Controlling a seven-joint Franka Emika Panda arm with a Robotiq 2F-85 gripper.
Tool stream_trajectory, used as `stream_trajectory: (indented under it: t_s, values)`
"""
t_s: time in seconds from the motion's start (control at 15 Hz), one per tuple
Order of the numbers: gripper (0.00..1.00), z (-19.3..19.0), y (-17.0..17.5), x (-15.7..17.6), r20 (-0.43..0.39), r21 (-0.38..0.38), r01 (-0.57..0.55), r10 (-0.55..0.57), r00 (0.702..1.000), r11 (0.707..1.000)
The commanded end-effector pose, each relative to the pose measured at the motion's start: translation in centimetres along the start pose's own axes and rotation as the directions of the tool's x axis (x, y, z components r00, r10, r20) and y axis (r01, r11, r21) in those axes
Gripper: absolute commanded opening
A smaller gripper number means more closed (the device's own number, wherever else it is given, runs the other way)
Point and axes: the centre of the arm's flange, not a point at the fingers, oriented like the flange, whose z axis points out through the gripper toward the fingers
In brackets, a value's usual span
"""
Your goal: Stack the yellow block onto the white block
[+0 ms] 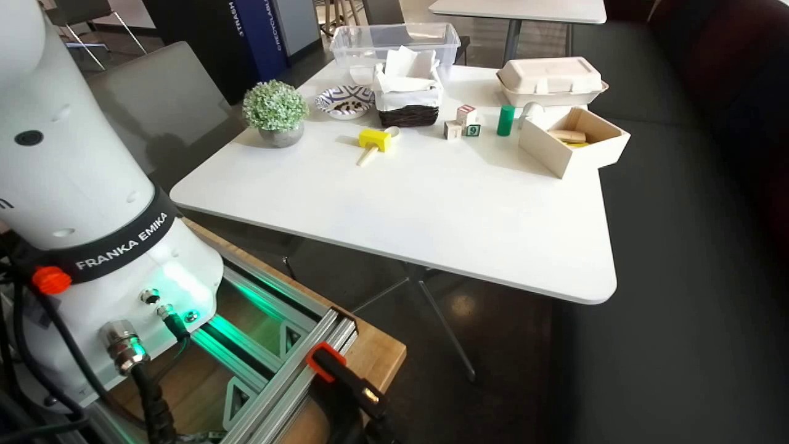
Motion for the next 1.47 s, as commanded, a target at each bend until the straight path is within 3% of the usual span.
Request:
stream_trajectory:
  t_s: [0.0,0.2,0.4,0.6,0.87,0.93,1.0,1.33,1.4]
  values:
    - [1.00,2.9,-1.9,2.4,-0.038,0.087,-0.157,0.161,0.986,0.984]
    - [1.00,5.6,-3.9,4.6,-0.077,0.191,-0.266,0.285,0.956,0.945]
    - [1.00,9.1,-5.3,5.4,-0.035,0.223,-0.419,0.437,0.899,0.880]
    - [1.00,13.3,-6.2,4.8,0.022,0.209,-0.531,0.539,0.842,0.821]
    - [1.00,19.1,-5.6,3.5,0.078,0.111,-0.659,0.655,0.752,0.744]
    - [1.00,20.1,-5.4,3.4,0.072,0.098,-0.632,0.628,0.775,0.769]
    - [1.00,16.8,-5.4,2.6,0.067,0.122,-0.615,0.612,0.788,0.779]
    - [1.00,17.2,-5.3,2.8,0.063,0.113,-0.615,0.612,0.788,0.780]
    - [1.00,17.9,-5.4,3.4,0.068,0.154,-0.666,0.665,0.744,0.730]
